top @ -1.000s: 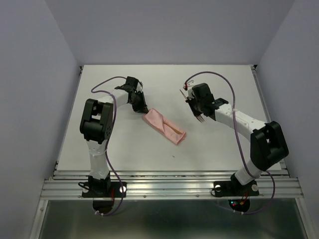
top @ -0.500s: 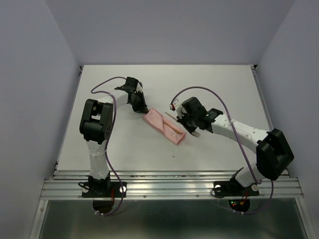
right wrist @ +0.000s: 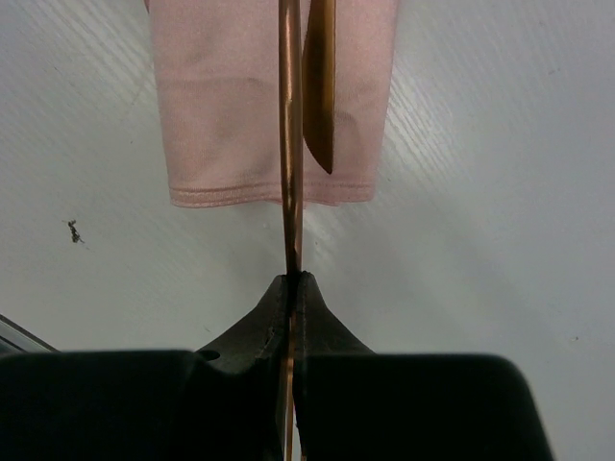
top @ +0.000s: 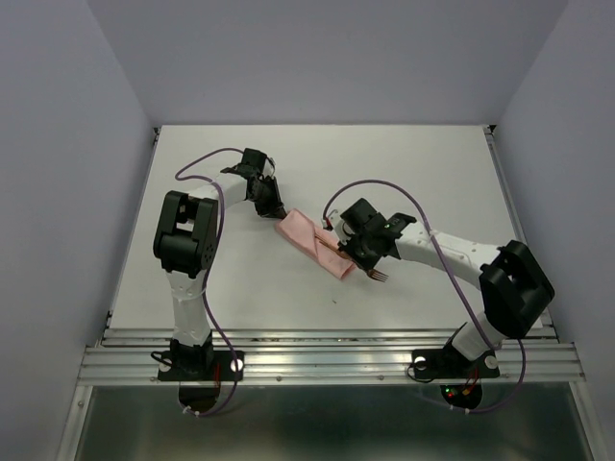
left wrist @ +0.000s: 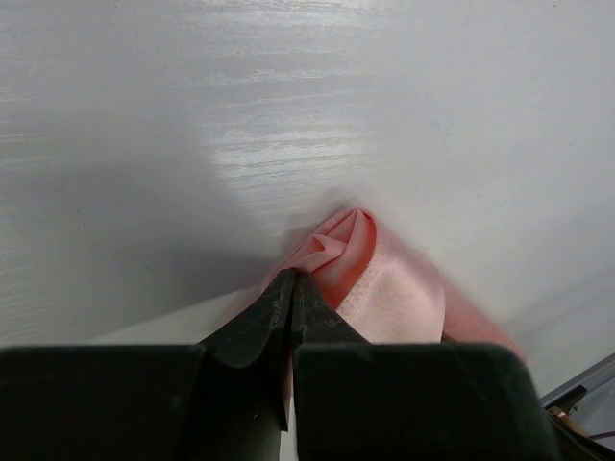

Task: Fold the napkin into a case and place the utensils inside
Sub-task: Stuff the fork into the folded napkin.

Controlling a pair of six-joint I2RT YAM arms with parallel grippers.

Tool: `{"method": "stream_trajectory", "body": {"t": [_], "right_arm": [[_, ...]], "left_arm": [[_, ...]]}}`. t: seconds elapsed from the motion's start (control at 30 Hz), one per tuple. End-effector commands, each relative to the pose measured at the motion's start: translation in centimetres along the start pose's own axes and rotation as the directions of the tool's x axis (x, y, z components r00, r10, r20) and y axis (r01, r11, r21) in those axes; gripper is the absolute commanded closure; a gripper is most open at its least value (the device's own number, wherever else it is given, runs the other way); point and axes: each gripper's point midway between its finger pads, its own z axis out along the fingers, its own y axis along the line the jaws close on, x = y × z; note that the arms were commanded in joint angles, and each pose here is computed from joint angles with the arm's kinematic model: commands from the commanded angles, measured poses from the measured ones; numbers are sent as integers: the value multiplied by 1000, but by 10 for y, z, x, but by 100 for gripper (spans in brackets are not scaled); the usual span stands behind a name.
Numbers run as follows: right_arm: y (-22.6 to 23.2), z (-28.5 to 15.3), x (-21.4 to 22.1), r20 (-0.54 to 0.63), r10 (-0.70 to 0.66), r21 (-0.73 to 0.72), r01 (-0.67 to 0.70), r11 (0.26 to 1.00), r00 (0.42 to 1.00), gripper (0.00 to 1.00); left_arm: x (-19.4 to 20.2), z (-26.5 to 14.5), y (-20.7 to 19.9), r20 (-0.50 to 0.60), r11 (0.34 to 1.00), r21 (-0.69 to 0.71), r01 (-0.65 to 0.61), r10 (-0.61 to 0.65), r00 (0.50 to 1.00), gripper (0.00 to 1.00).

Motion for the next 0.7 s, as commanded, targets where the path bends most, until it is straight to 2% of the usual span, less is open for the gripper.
{"method": "stream_trajectory", "body": {"t": [0.0,0.3,0.5,0.67], "right_arm": [[2,-4,-7,8,13,-1,-13,1000,1000,99],[4,5,-3,-34,5,-12,-6,1000,999,99],[15,8,-16,-26,-28,-36,28,999,999,99],[18,6,-32,-13,8,-36,-8,999,1000,99]], "left_arm": [[-8,-20,-9,44,1000,20,-23,23,999,89],[-7,-19,-9,40,999,21,-24,23,999,89],[-8,-19,-9,39,1000,16,-26,25,999,89],[-6,-19,-8,37,1000,14,-25,24,999,89]]}}
